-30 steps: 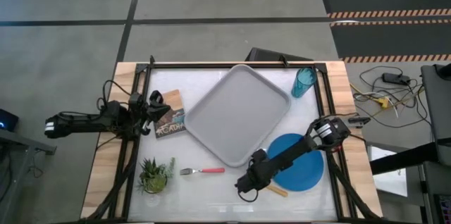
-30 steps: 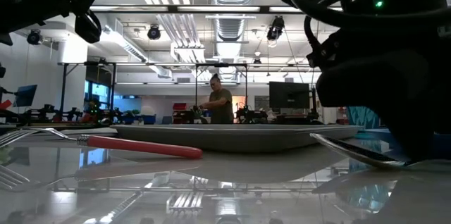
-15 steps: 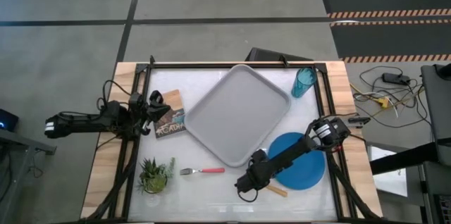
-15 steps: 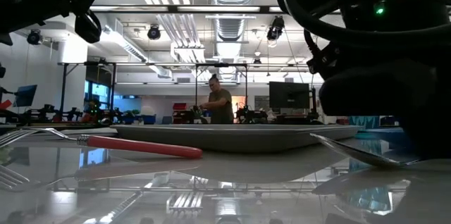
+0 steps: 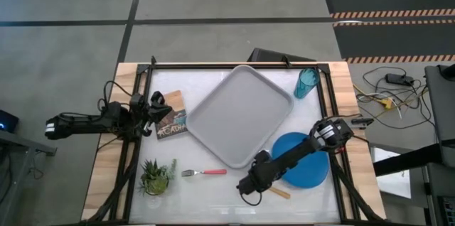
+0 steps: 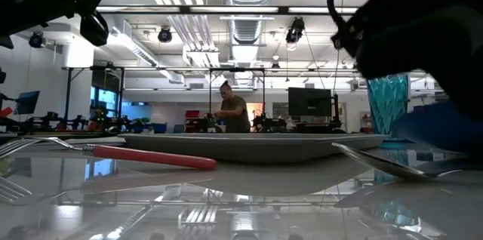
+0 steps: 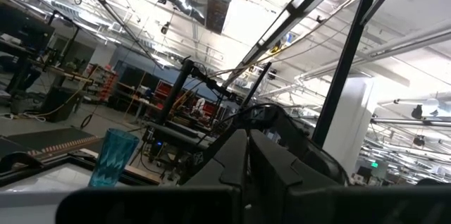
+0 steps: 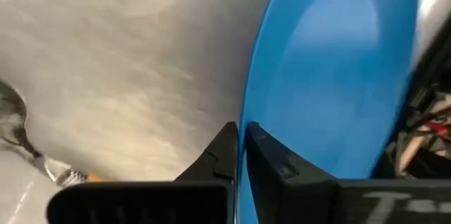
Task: Pick and place plate/cup/fork/spoon on tray
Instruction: Put the blue plate on the gray serving tray
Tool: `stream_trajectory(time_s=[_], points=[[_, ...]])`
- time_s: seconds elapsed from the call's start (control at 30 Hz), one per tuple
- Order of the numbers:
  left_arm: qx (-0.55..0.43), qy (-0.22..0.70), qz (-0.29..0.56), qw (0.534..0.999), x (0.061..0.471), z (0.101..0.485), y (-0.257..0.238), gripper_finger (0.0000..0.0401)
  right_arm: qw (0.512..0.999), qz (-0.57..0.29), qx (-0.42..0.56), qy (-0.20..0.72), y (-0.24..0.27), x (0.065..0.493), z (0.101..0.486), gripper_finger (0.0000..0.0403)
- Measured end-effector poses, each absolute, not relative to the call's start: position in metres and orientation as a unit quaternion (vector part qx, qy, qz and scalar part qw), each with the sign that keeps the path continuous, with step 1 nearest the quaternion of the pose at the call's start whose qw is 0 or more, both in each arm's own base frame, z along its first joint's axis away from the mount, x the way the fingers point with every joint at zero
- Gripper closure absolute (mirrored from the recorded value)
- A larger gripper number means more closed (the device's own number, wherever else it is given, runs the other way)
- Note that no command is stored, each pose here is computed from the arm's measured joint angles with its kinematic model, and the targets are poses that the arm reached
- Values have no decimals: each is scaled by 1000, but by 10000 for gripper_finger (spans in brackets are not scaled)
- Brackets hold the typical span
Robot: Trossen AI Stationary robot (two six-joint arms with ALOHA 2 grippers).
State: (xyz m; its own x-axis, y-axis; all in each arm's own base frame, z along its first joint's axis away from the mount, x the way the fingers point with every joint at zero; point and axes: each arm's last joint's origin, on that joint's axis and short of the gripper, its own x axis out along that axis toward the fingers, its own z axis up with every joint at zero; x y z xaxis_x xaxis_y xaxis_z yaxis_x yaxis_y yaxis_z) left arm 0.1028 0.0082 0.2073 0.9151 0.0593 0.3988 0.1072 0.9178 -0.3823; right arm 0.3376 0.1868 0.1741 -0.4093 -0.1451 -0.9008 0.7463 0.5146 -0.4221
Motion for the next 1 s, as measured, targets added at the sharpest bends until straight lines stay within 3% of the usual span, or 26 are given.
stream_trajectory(time_s=[0.67, 1.0], points=[[-202, -205, -13, 958, 103, 207, 8, 401, 657, -345, 187, 643, 182, 334, 260, 395], [-202, -204, -12, 958, 103, 207, 8, 401, 769, -353, 172, 504, 157, 305, 330, 396]])
